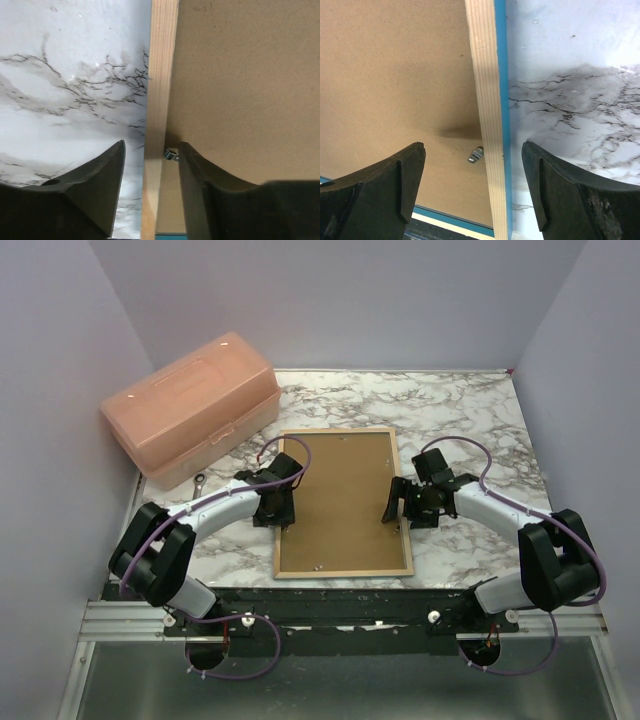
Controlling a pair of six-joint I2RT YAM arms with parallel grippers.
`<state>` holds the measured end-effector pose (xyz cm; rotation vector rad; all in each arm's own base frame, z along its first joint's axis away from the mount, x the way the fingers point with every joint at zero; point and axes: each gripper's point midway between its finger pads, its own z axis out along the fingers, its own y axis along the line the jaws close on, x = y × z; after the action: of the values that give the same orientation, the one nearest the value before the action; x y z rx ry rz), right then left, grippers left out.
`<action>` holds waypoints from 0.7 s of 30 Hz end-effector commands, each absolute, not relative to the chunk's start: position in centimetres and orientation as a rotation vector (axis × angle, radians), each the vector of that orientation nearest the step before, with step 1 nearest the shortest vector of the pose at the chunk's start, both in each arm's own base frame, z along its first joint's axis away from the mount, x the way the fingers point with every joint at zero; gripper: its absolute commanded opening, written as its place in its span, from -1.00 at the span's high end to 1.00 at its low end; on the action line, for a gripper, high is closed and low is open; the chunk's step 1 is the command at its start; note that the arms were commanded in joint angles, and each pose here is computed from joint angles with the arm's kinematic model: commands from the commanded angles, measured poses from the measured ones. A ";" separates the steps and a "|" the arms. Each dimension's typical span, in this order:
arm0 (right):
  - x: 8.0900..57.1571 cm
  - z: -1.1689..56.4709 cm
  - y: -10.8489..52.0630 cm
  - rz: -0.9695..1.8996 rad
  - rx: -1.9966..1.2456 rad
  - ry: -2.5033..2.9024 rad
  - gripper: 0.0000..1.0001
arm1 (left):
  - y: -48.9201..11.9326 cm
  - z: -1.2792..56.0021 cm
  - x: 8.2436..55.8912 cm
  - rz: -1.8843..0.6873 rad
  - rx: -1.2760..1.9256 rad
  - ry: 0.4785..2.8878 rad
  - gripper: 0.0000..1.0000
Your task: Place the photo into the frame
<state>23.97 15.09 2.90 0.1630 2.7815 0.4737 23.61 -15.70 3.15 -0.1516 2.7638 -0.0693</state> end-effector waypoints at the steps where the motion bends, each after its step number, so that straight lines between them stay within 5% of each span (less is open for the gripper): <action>1: 24.0 3.0 14.4 0.395 0.137 2.802 -0.72 | -15.2 4.7 23.7 -0.057 -0.181 2.729 -0.33; 4: 24.2 3.0 14.6 0.407 0.130 2.803 -0.73 | -15.3 4.8 23.5 -0.077 -0.187 2.732 -0.46; 21: 24.7 3.3 17.6 0.392 0.043 2.812 -0.71 | -15.7 3.7 23.7 -0.187 -0.217 2.770 -0.52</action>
<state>24.37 16.87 2.82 0.0545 2.8176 0.4320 23.60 -15.45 3.86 -0.2170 2.7635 -0.1412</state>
